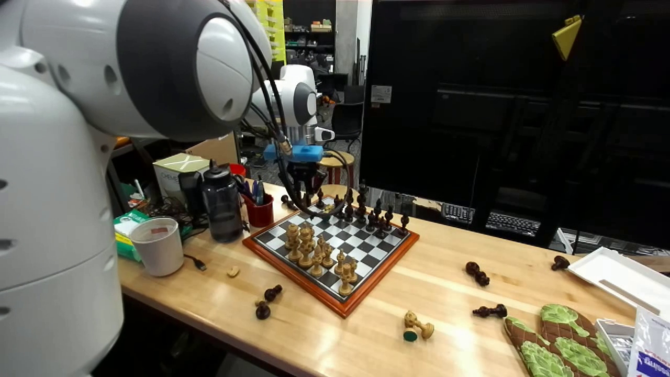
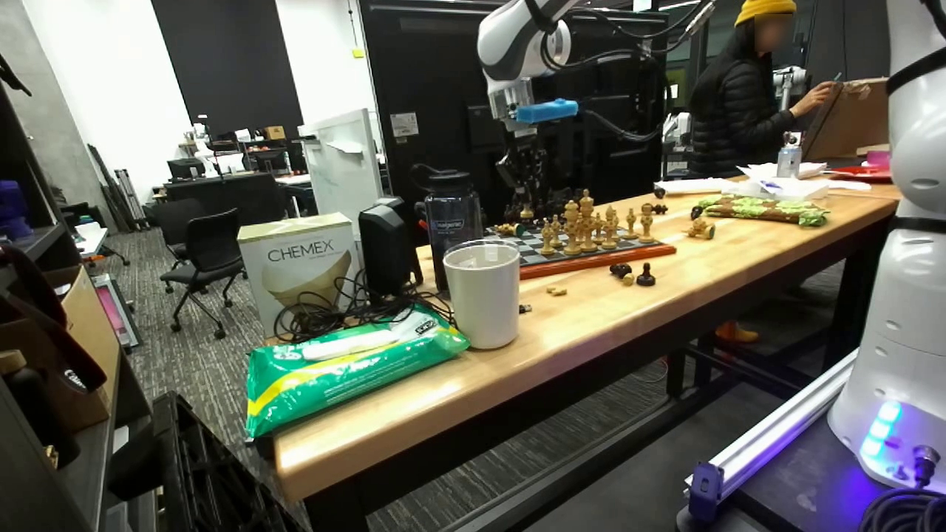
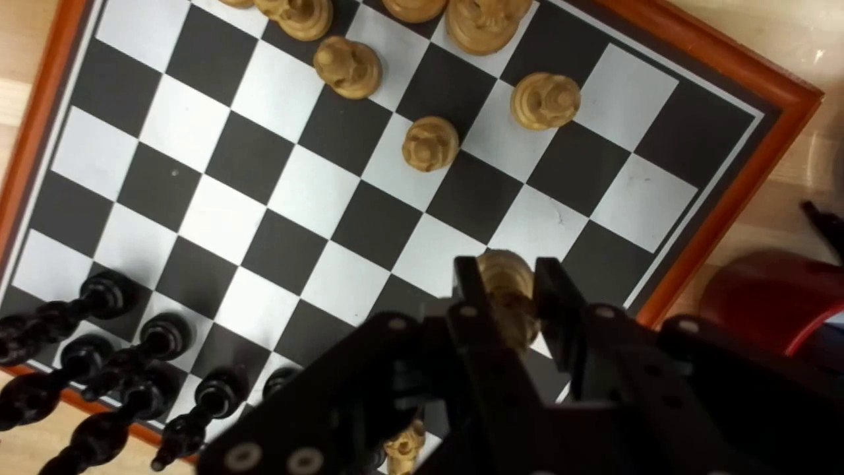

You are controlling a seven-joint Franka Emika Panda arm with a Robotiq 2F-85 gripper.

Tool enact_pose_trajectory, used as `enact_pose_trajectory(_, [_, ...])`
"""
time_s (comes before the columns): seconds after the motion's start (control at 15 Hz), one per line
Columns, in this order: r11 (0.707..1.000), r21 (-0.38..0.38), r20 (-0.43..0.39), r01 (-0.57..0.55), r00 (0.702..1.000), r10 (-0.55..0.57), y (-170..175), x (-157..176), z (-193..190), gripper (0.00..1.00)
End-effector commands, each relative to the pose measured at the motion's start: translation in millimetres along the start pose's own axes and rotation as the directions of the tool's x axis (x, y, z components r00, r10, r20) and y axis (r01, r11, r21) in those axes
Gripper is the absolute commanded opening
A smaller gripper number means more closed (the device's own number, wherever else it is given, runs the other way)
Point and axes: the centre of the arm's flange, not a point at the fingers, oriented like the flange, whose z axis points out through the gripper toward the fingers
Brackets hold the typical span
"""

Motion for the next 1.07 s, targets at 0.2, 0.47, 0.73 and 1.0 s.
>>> enact_pose_trajectory(0.2, [0.996, 0.01, 0.025, 0.091, 0.996, -0.091, -34.7, -2.2, 12.2, 0.06])
enact_pose_trajectory(0.47, [0.994, 0.021, 0.043, 0.103, 0.994, -0.104, -48.7, -6.5, 18.9, 0.06])
enact_pose_trajectory(0.73, [0.992, 0.027, 0.045, 0.12, 0.992, -0.121, -57.6, -10.2, 24.5, 0.06])
enact_pose_trajectory(1.0, [0.991, 0.046, 0.051, 0.127, 0.99, -0.13, -62.7, -11.0, 31.7, 0.06])
